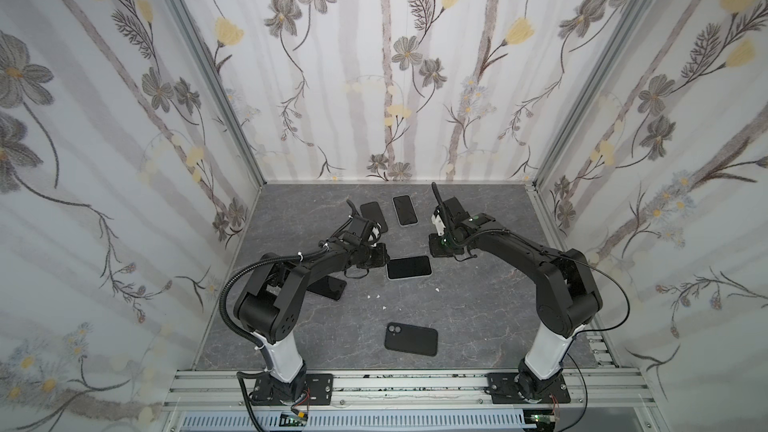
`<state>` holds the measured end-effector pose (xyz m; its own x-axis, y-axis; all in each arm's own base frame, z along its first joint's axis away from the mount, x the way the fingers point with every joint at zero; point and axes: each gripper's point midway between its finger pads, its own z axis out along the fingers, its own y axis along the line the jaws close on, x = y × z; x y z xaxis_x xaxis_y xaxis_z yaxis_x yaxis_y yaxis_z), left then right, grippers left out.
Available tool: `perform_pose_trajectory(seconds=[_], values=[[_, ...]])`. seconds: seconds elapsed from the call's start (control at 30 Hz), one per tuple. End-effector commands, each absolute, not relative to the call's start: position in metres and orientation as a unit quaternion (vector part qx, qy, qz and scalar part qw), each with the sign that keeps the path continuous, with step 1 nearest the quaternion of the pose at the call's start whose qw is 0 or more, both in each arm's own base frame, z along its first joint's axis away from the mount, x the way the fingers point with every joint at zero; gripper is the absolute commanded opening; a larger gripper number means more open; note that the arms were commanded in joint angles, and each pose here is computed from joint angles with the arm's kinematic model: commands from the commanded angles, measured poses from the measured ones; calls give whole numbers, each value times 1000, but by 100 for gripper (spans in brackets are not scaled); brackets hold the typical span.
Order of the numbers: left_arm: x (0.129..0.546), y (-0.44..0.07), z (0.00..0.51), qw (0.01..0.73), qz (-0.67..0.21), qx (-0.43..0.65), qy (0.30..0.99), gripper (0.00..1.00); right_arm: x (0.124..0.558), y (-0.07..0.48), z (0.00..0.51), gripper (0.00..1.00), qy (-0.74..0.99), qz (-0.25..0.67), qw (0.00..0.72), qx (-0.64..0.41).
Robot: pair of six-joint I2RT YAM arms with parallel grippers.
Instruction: Put the phone into the phone case
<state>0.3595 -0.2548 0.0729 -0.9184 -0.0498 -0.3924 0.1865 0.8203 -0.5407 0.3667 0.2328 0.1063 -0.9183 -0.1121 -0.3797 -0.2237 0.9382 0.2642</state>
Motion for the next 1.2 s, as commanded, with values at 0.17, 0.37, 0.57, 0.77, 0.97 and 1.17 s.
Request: perform_pose_trajectory(seconds=[0.17, 0.37, 0.57, 0.77, 0.97, 1.17], values=[[375, -258, 119, 227, -303, 69, 923, 21, 385, 237, 163, 21, 937, 171, 284, -114], [381, -258, 149, 266, -301, 105, 910, 23, 387, 230, 199, 23, 910, 180, 358, -110], [379, -250, 138, 285, -290, 109, 907, 30, 382, 222, 222, 28, 876, 194, 429, -106], [377, -249, 123, 274, -287, 105, 912, 37, 371, 221, 229, 35, 853, 196, 462, -146], [378, -252, 115, 248, -297, 96, 917, 38, 367, 218, 231, 55, 842, 194, 476, -163], [369, -253, 89, 198, -296, 84, 931, 37, 382, 219, 206, 53, 875, 231, 396, -159]])
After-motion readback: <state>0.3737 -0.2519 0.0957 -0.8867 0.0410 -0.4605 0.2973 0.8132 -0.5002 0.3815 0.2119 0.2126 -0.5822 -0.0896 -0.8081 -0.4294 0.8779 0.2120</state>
